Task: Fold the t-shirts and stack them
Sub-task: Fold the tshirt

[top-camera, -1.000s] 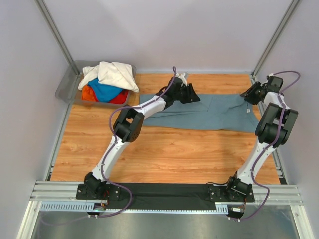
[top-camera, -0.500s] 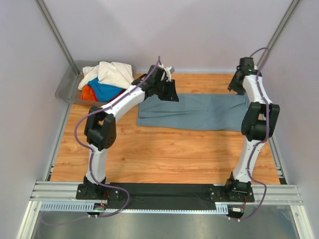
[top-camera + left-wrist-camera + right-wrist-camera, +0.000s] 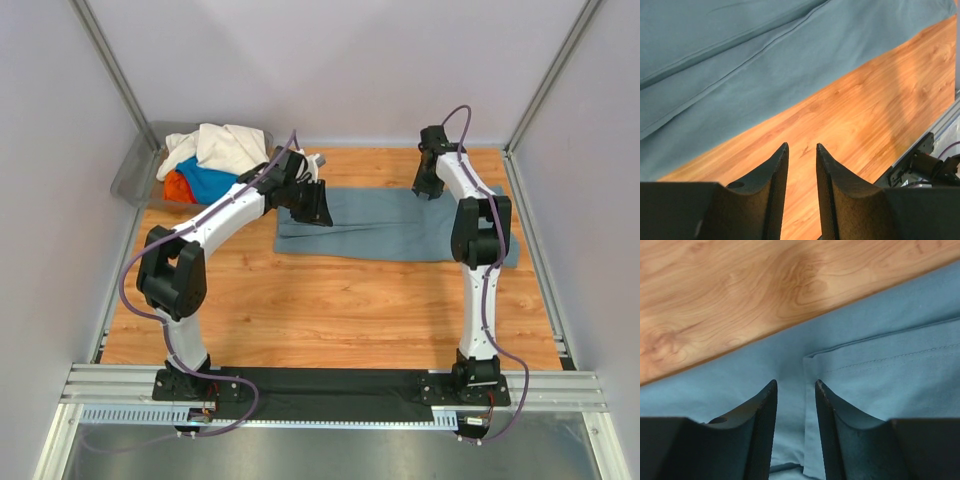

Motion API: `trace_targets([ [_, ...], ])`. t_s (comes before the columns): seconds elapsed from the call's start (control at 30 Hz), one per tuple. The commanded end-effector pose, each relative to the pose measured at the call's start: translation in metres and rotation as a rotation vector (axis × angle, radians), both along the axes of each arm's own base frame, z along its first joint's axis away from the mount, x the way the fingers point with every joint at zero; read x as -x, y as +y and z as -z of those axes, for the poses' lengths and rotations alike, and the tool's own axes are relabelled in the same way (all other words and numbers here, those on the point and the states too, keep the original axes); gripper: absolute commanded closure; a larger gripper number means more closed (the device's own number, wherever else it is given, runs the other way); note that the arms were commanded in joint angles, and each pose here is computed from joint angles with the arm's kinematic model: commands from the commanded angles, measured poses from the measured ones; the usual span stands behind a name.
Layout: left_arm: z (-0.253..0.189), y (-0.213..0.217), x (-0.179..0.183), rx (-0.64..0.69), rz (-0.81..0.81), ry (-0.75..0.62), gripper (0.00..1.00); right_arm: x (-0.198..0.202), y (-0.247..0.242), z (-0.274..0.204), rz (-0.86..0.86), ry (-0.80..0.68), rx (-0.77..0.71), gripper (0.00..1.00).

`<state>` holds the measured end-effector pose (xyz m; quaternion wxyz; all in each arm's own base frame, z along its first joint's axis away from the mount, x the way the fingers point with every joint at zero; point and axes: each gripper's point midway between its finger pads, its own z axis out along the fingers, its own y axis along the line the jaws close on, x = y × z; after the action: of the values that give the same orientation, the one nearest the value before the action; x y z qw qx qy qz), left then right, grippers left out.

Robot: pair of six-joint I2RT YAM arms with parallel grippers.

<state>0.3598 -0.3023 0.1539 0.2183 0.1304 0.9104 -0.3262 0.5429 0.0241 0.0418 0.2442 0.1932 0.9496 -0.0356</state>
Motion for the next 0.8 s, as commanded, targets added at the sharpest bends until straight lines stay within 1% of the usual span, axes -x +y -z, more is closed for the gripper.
trace_targets([
  [0.0,-0.017,0.005,0.001,0.037,0.013,-0.038,0.64,-0.016,-0.012,-0.016,0.036,-0.065,0.052,0.62],
  [0.3,-0.012,0.012,-0.006,0.063,-0.006,-0.014,0.65,-0.027,-0.017,-0.006,0.017,-0.069,0.089,0.64],
  [0.43,-0.011,0.013,-0.008,0.066,-0.012,-0.003,0.65,-0.027,-0.017,0.000,0.017,-0.055,0.088,0.69],
  [0.57,-0.009,0.014,-0.010,0.070,-0.016,0.005,0.66,-0.027,-0.018,0.001,0.014,-0.053,0.096,0.71],
  [0.67,-0.010,0.014,-0.013,0.073,-0.017,0.003,0.66,-0.029,-0.019,0.000,0.008,-0.058,0.105,0.75],
  [0.77,-0.009,0.014,-0.014,0.074,-0.019,0.005,0.66,-0.032,-0.020,-0.007,0.008,-0.074,0.109,0.84],
])
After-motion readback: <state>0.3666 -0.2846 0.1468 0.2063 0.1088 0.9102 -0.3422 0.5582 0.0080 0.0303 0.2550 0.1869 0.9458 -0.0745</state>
